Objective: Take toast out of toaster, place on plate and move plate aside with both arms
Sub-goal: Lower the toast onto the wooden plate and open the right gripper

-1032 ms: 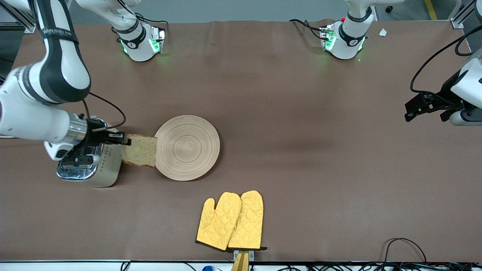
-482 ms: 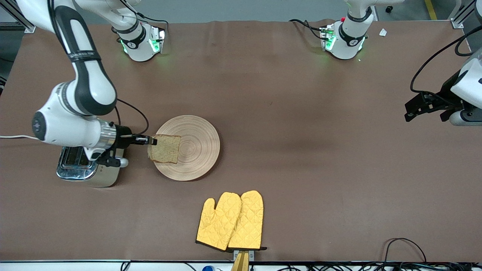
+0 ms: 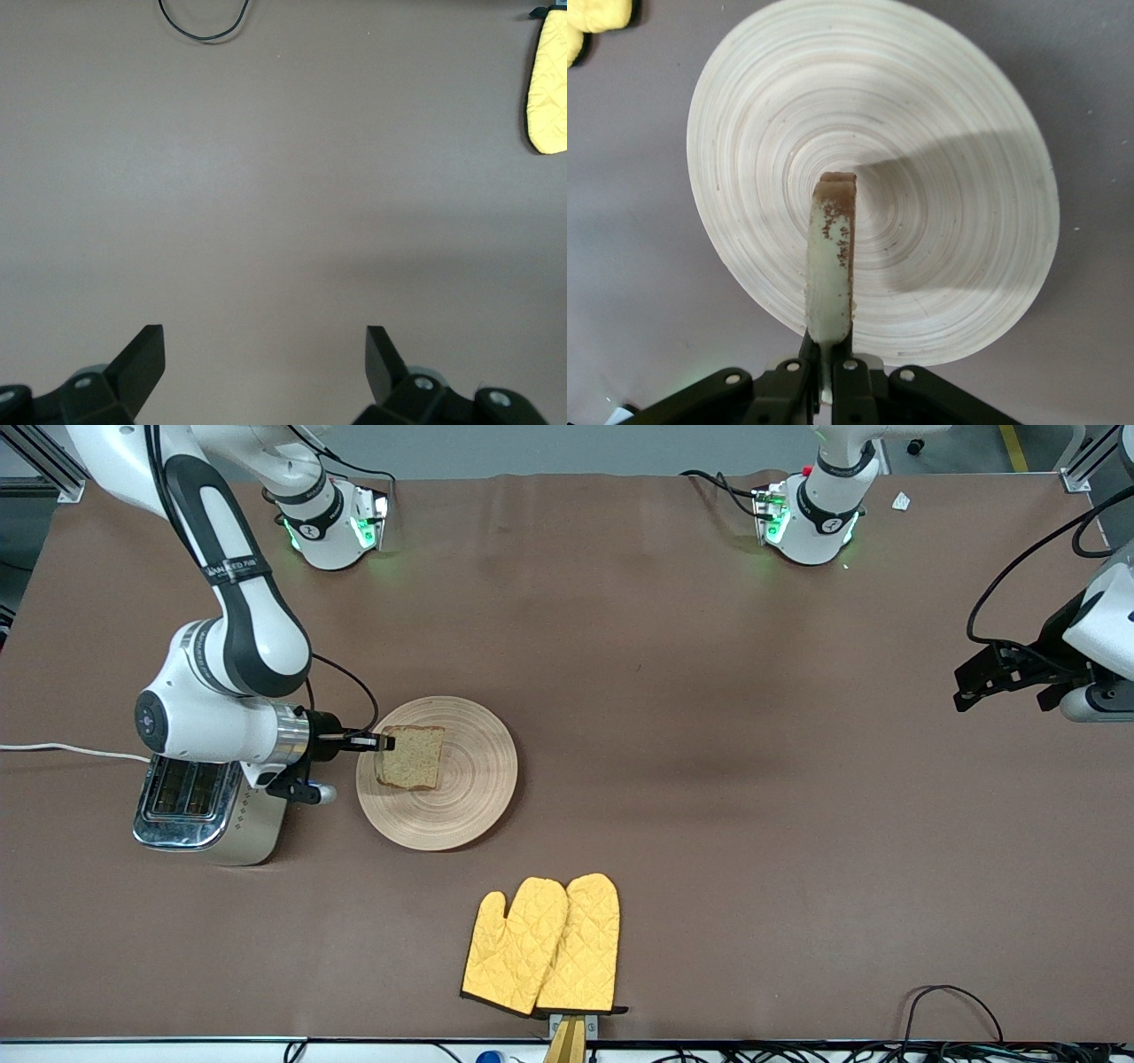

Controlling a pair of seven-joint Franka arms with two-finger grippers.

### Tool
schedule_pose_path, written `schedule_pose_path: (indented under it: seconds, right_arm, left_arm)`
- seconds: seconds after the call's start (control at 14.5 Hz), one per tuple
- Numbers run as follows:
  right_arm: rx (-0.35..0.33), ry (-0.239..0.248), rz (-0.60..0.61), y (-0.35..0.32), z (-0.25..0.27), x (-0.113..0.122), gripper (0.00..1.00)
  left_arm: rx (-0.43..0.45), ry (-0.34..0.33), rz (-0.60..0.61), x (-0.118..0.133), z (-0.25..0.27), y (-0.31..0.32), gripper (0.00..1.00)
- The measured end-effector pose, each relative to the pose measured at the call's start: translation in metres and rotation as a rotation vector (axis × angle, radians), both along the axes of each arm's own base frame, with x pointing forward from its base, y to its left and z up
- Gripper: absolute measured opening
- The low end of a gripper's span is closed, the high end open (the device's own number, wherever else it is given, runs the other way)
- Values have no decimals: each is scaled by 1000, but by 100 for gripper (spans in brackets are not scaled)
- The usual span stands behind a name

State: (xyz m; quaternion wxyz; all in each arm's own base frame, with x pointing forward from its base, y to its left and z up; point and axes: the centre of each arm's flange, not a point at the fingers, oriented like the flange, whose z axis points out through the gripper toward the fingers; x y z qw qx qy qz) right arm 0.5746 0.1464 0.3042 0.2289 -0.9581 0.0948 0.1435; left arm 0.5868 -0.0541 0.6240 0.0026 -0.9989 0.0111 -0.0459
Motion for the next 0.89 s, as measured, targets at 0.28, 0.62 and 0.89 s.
schedule_pose_path:
  seconds: [0.28,0.62,0.89]
  right_arm:
    - [74,-38,67,14,-1,-4,7]
    - [192,-95,166,9,-26,-10,7]
    - [193,-82,166,6,-35,-12,7]
  left_arm:
    - [0,0,0,0,0,0,100]
    - [0,0,0,0,0,0,100]
    - [0,0,0,0,0,0,100]
